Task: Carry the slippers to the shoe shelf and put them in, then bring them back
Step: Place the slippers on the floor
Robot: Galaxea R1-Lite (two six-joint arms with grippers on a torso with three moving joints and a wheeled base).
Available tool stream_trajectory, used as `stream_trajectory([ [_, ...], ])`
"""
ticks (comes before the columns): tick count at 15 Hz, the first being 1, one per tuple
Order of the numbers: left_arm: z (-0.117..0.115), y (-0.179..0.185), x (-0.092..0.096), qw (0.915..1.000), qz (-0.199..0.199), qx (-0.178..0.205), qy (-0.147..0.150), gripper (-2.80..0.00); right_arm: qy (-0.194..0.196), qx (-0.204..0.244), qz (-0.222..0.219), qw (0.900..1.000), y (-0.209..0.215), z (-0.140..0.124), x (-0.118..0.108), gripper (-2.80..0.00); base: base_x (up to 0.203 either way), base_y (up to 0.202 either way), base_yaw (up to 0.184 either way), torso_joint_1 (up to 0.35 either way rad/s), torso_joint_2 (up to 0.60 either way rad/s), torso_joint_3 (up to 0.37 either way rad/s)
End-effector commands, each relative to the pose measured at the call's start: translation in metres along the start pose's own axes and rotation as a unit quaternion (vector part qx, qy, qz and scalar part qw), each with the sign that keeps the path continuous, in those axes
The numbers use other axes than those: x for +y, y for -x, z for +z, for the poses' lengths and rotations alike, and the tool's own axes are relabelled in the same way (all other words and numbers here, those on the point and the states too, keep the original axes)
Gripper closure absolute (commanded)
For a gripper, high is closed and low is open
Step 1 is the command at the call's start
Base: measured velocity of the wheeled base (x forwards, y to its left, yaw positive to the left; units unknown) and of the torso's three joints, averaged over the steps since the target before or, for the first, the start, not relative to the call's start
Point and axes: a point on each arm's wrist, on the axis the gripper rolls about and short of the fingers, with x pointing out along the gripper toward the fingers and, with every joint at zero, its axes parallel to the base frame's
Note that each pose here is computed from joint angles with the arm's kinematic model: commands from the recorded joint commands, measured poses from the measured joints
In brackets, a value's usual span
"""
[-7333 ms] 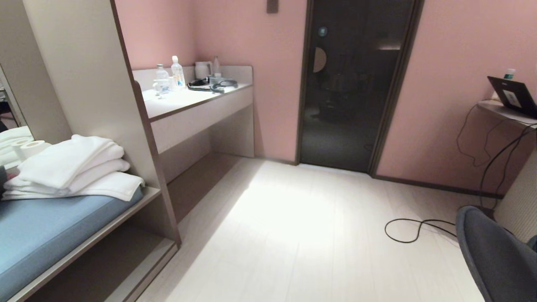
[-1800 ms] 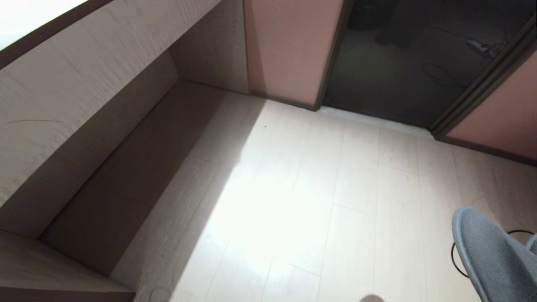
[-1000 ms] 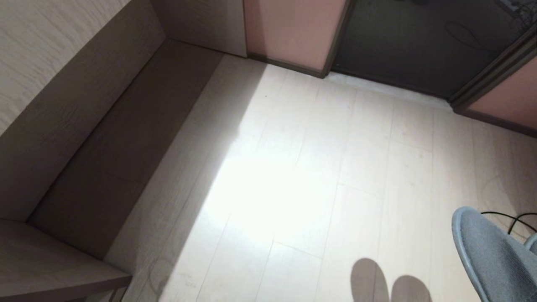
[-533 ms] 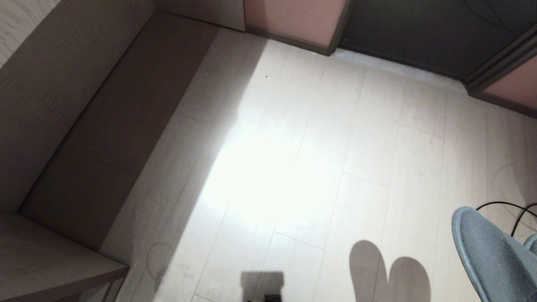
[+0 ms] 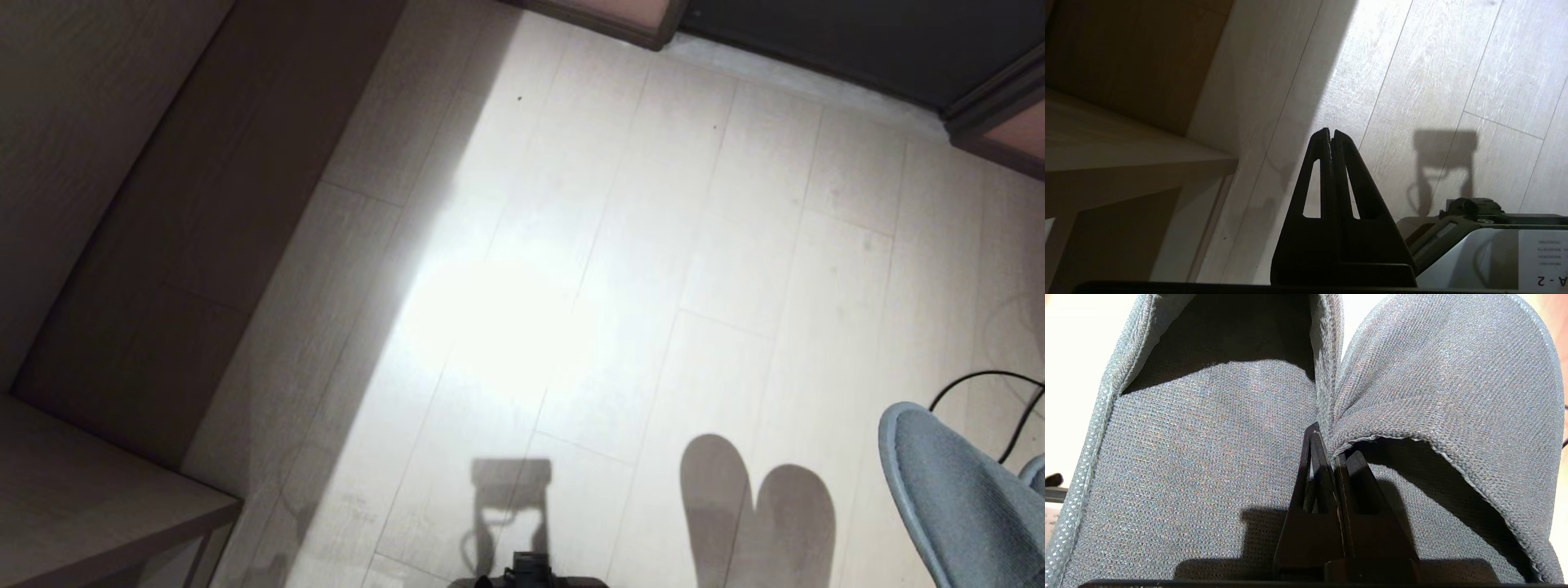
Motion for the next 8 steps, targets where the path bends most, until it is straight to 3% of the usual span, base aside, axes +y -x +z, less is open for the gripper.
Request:
stream_trajectory([
  [1, 0.0001, -0.0001, 0.0, 1.0, 0.0, 0.001, 0.0, 0.0, 0.0, 0.0, 0.0, 1.0, -0.0001, 0.0, 0.0, 0.0, 0.0, 0.0, 0.0, -0.001, 0.0, -0.201],
  [8, 0.0, -0.0001, 0.0, 1.0, 0.0, 0.001, 0.0, 0.0, 0.0, 0.0, 0.001, 1.0, -0.0001, 0.0, 0.0, 0.0, 0.0, 0.0, 0.0, 0.002, 0.0, -0.199],
])
